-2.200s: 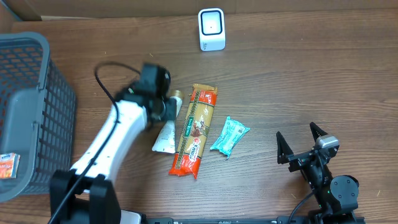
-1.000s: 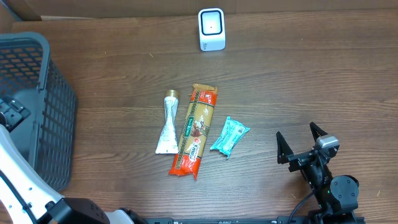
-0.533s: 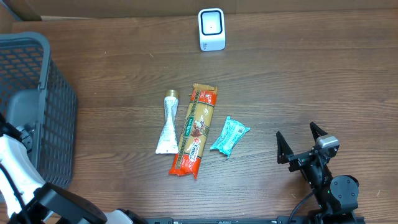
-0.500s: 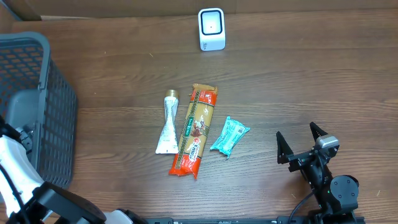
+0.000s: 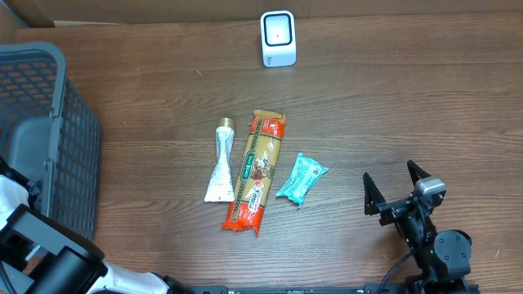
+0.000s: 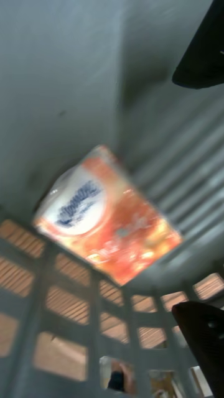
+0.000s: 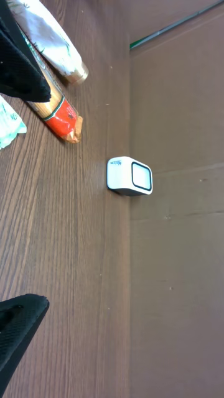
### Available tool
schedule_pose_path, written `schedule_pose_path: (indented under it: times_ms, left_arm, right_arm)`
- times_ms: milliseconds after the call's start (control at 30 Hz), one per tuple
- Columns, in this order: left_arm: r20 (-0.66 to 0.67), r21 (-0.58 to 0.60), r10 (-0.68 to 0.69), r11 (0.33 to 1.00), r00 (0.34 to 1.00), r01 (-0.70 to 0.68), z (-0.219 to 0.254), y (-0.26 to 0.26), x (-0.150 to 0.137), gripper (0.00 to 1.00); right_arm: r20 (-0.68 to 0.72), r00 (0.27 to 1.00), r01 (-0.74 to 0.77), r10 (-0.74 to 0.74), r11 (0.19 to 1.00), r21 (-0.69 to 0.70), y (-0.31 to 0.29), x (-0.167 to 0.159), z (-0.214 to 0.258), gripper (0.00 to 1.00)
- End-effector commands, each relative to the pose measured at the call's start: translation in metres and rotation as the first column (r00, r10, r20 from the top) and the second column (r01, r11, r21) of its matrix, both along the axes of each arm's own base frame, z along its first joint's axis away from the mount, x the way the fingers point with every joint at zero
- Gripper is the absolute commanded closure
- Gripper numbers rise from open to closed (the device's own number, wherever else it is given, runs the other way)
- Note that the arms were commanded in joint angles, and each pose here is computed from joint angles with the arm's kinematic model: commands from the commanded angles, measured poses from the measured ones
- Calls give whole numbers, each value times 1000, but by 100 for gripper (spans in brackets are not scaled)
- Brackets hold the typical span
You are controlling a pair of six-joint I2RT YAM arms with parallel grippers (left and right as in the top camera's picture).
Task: Scan the item barcode
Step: 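Reach the left gripper into the basket and grasp the Kleenex pack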
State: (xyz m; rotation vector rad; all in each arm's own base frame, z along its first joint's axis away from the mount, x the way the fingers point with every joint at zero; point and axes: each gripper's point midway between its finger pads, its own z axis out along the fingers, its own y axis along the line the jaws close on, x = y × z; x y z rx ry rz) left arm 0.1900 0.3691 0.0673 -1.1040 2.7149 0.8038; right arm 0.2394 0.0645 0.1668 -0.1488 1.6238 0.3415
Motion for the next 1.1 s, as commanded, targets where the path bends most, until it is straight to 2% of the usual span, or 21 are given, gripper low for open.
schedule_pose_path:
  times_ms: [0,233,300,367,400,467,500,533,833,967,1067]
  left_arm:
    - [-55,32,-5,999,998,7,-8,10,-7,0]
    - [-53,-4,-70,998,996,70,-30,13,4,4]
    - [-61,-16,-71,997,996,70,-37,12,4,13]
    - [-71,-30,-71,997,995,69,-43,11,2,35]
    - [-75,-36,-71,997,995,69,-45,11,2,54]
    - [-79,-42,-72,997,994,69,-48,10,1,76]
    - [-79,-43,-71,997,994,68,-48,10,1,90]
    - [-79,-43,-72,997,994,69,-48,10,1,96]
    - [-67,-39,-89,995,994,87,-38,7,11,96]
    - [26,6,-140,990,990,139,-1,2,45,96]
    - [123,59,-217,976,968,211,48,-7,78,96]
  right_arm:
    - [1,1000,1,-1,1000,2,0,0,-2,0]
    - [1,1000,1,-1,1000,2,0,0,-2,0]
    - [1,1000,1,-1,1000,2,0,0,-2,0]
    - [1,1000,1,-1,1000,2,0,0,-2,0]
    - [0,1000,1,-1,1000,2,0,0,-2,0]
    - [1,1000,1,-1,1000,2,0,0,-2,0]
    - [1,1000,1,-1,1000,2,0,0,-2,0]
    - [1,1000,1,-1,1000,2,0,0,-2,0]
    - [1,1000,1,-1,1000,2,0,0,-2,0]
    - [1,1000,1,-1,1000,2,0,0,-2,0]
    - [1,1000,1,-1,1000,2,0,0,-2,0]
